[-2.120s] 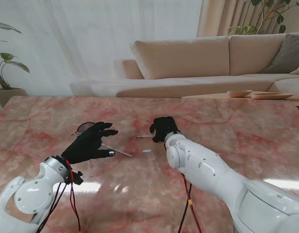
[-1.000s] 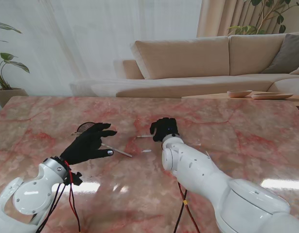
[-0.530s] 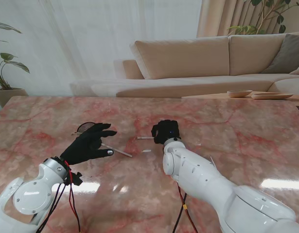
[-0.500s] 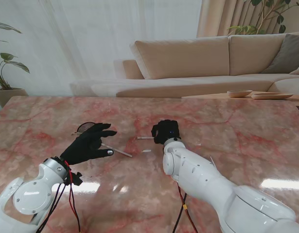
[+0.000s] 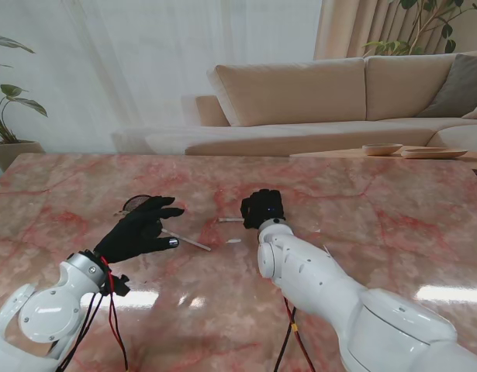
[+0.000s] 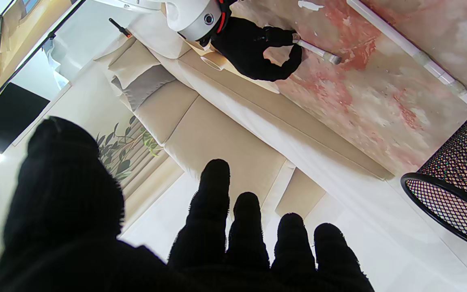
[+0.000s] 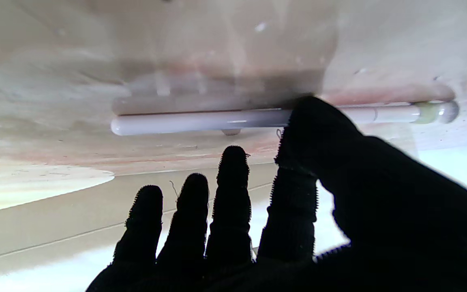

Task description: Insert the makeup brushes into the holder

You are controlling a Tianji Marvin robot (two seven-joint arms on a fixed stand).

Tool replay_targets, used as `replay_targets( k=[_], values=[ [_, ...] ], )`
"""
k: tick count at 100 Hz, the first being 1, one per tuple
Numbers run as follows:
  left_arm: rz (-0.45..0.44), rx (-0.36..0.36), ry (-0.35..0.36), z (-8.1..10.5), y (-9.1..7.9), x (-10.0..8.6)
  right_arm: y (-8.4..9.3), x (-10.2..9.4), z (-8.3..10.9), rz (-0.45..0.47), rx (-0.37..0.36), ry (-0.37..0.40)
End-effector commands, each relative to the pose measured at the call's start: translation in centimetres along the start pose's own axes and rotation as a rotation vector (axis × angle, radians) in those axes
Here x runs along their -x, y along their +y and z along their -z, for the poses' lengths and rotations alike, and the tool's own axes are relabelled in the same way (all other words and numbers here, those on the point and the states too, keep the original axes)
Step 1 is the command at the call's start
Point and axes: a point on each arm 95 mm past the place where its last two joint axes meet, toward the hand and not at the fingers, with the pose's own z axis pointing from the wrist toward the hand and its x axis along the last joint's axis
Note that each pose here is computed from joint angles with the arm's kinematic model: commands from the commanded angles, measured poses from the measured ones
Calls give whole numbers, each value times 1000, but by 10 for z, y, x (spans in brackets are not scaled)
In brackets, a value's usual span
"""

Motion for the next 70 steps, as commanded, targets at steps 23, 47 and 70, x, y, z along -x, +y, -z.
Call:
replay_targets(
  k=[23,47,70],
  values=[
    [19,7,-13,1,5,2,-50,25,26,40,-124,-52],
    [25,8,-14,1,5,2,-53,30,29,19,-116,-30],
    [27,6,-13,1,5,2,-54,33,34,5,-120,-35]
  ],
)
